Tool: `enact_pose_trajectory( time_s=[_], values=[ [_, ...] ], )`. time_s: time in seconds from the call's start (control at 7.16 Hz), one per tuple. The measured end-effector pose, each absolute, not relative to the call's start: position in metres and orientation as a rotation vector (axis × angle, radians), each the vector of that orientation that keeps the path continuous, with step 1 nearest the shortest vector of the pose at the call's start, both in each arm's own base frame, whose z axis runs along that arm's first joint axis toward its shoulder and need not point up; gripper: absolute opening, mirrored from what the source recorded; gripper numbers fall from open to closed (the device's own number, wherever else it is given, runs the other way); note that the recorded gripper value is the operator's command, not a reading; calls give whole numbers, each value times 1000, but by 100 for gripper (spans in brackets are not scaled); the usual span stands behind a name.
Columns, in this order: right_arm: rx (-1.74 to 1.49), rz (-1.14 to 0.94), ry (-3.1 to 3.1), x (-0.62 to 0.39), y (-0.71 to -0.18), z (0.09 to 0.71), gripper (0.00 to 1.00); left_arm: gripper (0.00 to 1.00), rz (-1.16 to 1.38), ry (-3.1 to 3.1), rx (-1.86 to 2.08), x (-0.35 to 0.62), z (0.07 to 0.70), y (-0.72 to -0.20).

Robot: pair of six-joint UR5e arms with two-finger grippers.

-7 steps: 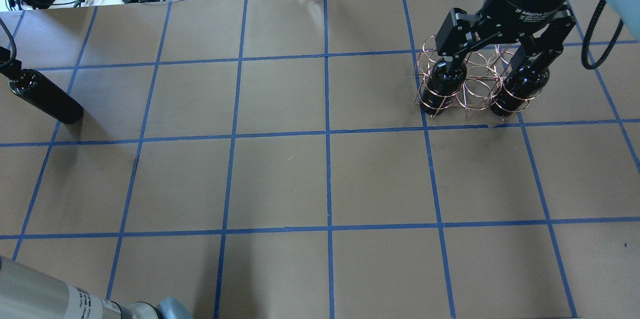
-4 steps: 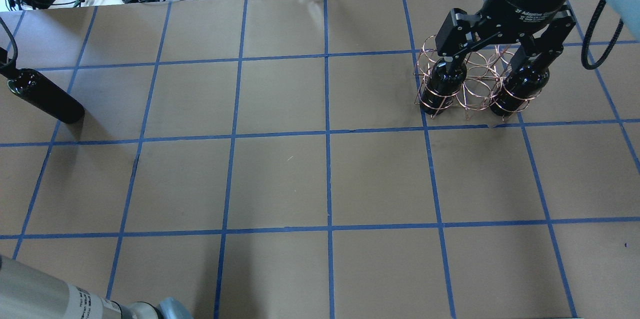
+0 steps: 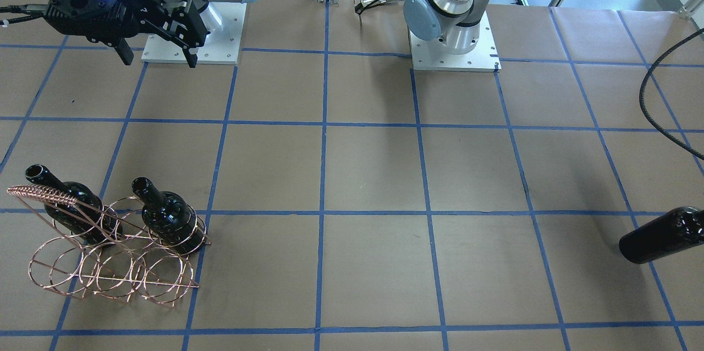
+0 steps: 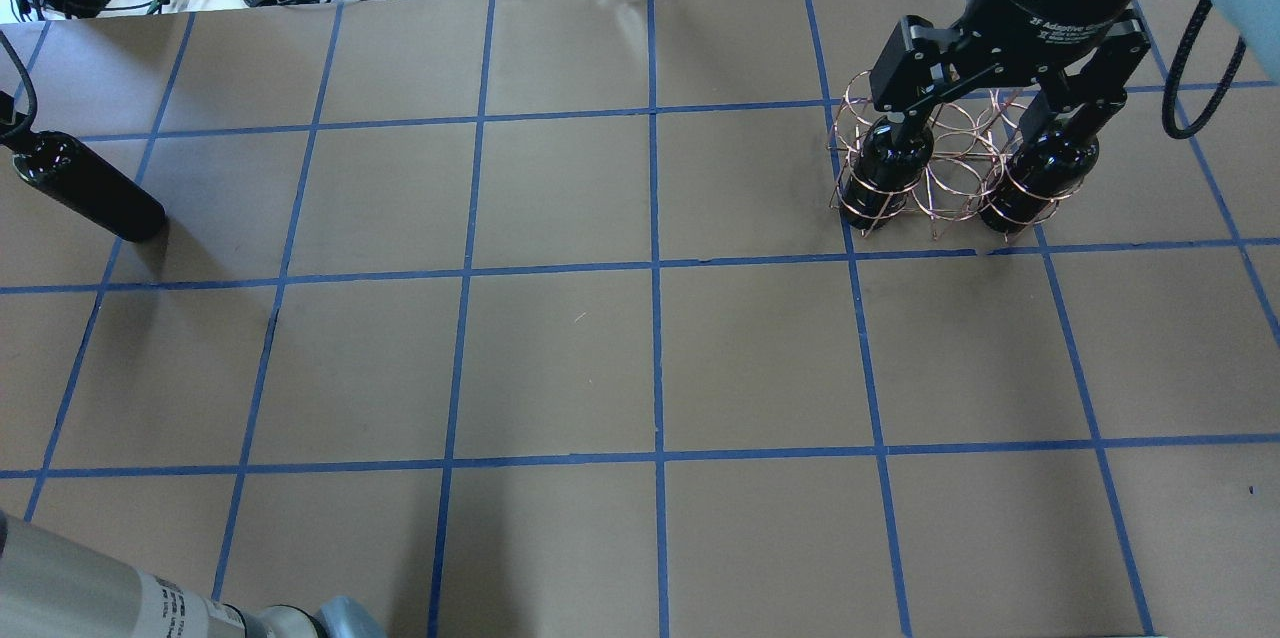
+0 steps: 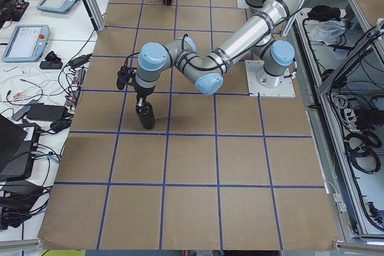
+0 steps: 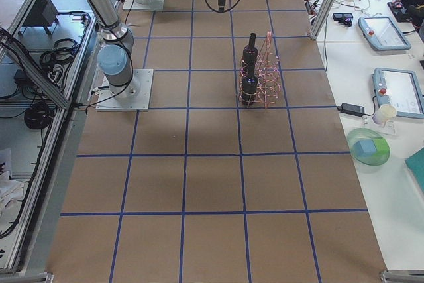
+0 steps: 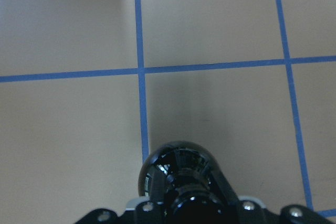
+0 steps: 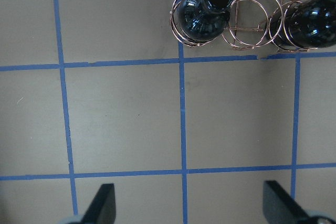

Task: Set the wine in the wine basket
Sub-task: 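Carry the dark wine bottle with the left gripper toward the table center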

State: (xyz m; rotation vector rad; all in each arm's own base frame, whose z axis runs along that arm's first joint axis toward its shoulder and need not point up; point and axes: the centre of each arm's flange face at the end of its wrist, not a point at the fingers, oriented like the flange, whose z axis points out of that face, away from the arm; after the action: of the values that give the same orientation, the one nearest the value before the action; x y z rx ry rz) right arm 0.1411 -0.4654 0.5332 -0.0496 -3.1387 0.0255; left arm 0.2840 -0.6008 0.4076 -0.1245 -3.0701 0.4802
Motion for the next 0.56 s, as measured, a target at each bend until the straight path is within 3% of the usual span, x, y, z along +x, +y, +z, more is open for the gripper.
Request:
enact_pose_trajectory(
  time_s=[0.56],
  values=[
    [-59,23,-3137,141,-465,533,100,0,423,-3038,55,144,468,-590]
  ],
)
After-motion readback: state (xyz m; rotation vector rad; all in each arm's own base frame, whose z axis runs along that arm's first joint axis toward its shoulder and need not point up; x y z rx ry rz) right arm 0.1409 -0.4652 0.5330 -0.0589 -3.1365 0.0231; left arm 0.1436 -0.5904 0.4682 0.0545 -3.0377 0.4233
